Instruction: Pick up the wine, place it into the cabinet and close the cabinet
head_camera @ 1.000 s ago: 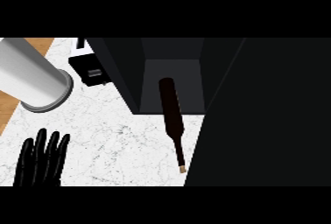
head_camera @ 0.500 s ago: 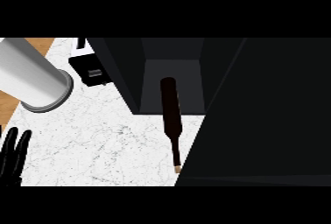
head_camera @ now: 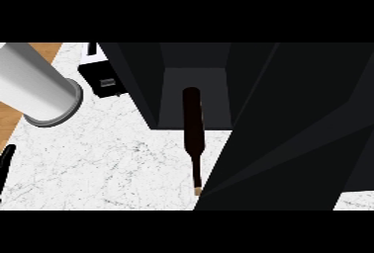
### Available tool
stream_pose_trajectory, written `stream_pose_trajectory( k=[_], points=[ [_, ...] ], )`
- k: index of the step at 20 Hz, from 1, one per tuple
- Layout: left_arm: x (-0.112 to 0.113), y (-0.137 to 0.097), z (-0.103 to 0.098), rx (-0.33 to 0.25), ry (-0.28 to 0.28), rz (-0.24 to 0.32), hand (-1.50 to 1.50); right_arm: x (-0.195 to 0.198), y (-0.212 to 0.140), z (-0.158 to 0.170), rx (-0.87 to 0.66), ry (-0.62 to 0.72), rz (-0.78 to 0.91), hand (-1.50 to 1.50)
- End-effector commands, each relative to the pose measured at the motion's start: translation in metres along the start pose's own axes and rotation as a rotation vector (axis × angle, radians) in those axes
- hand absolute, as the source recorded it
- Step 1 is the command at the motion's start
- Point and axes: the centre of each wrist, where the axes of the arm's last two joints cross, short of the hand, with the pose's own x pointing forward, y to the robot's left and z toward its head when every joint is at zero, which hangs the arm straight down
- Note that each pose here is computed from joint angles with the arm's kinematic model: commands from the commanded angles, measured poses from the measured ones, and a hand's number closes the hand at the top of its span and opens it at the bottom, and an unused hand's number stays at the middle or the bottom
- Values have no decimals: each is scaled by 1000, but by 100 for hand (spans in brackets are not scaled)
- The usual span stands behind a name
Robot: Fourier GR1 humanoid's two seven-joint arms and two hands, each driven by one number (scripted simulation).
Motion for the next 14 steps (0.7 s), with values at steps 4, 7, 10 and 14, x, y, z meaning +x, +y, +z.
stream_pose_trajectory(
  k=[4,7,10,14],
  points=[
    [13,17,-16,-1,-4,17,-150,7,46,-19,101,-108,61,150],
    [18,21,-15,1,18,46,-150,11,47,-23,74,-133,84,150],
    [13,9,-22,-23,2,51,-150,5,51,-40,41,-137,95,150],
    [5,-2,-23,-22,14,73,-150,10,52,-52,50,-133,132,150]
  ],
)
